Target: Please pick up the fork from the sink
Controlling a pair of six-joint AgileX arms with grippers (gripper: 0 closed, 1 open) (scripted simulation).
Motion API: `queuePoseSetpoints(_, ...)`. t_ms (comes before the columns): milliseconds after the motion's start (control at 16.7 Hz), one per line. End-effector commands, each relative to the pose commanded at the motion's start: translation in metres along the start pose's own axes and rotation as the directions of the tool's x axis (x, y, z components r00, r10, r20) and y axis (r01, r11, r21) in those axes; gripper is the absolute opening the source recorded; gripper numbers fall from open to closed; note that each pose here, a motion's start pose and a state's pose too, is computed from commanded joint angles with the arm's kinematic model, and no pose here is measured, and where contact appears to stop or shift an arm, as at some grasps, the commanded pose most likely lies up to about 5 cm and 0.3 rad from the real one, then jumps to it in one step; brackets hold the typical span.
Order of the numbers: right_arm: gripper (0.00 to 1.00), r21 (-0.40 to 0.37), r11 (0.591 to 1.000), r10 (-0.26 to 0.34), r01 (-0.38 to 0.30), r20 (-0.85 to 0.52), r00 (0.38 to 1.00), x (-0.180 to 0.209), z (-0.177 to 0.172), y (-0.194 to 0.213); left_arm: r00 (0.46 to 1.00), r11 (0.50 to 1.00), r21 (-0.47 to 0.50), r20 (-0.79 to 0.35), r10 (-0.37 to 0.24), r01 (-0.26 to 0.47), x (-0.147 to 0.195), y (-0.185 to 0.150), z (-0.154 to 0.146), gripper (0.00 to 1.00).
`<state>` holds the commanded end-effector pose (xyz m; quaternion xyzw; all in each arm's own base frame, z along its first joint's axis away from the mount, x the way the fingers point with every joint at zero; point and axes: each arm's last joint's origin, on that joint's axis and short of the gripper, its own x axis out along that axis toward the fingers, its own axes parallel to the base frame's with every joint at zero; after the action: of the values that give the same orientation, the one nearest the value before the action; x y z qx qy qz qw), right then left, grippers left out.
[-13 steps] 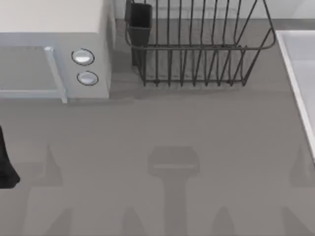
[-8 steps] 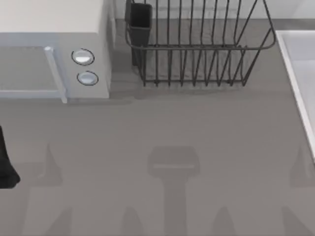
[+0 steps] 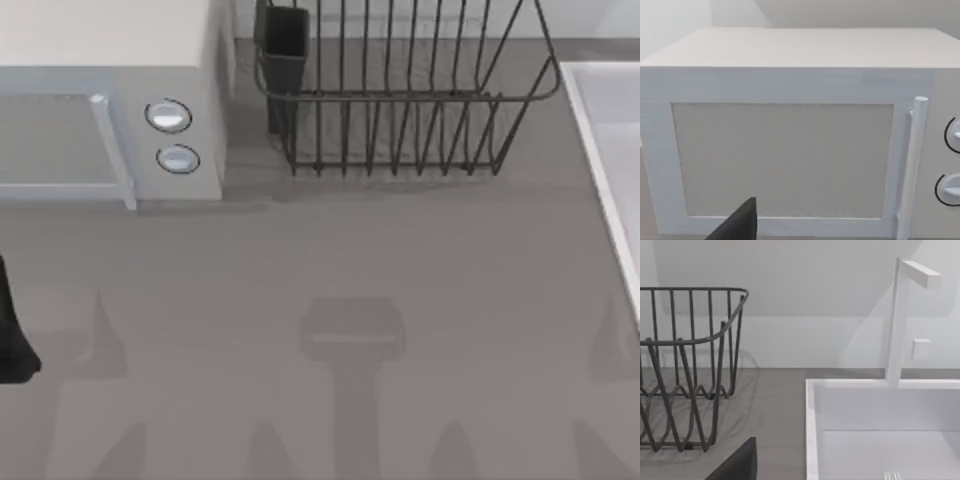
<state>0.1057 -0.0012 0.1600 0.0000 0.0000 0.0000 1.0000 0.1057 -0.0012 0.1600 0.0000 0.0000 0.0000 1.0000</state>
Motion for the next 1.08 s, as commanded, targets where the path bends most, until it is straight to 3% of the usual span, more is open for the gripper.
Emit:
queuePoseSetpoints(720,1.00,-0.001,1.000,-0.001,0.001,-0.007,1.000,0.000,0.002,0.000,1.000,1.000,0.000,0.000,0.000,0.000,0.000,0.000,0.000,1.00)
queuePoseSetpoints(1080,1.00,-0.028,0.999,-0.030,0.025,-0.190,0.981,0.010,0.052,-0.003,1.000,1.000,0.000,0.000,0.000,0.000,0.000,0.000,0.000,1.00)
